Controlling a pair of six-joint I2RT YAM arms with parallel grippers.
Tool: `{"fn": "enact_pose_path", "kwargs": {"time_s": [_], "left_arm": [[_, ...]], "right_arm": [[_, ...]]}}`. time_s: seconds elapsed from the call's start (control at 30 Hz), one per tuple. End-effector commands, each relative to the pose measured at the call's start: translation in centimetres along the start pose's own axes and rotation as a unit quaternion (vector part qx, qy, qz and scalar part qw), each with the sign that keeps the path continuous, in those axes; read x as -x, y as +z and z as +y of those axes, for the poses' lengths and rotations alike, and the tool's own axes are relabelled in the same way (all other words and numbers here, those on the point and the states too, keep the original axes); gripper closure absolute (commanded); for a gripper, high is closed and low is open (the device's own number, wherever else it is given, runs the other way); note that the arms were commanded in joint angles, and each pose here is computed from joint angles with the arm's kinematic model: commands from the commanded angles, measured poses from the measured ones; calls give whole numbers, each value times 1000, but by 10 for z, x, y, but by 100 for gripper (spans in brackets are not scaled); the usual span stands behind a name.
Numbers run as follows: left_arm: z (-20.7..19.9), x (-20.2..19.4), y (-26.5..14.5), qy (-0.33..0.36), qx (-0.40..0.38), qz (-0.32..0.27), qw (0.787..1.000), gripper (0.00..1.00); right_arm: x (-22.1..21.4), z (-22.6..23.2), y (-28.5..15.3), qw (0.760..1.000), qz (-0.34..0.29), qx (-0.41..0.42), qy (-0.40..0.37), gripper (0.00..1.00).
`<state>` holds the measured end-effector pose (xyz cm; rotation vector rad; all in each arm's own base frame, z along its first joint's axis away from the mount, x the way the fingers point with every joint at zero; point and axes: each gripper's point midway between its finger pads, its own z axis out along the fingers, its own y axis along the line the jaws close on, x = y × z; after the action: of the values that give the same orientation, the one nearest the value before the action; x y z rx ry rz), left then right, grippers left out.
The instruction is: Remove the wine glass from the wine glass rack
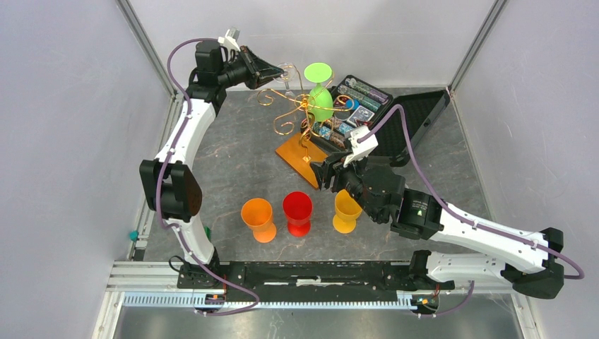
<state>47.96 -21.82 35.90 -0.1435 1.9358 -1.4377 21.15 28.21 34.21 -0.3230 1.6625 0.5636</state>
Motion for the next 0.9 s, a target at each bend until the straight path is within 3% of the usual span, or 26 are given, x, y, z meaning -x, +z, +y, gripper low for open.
{"fn": "enact_pose_path", "kwargs": {"time_s": [0.0,0.13,0.57,0.87], "left_arm": [[-39,9,-14,40,-31,-19,999,86],[-36,11,-16,49,-20,-24,998,69],[-24,15,-24,99,33,-40,994,66],[-43,14,-27,93,-3,-40,995,89]], "right_arm": [[13,-3,-2,999,-24,-6,23,36],[12,-3,-2,999,-24,-7,23,36],[8,-2,0,1000,-21,-5,22,36],[7,-3,-1,999,-23,-7,24,36]]}}
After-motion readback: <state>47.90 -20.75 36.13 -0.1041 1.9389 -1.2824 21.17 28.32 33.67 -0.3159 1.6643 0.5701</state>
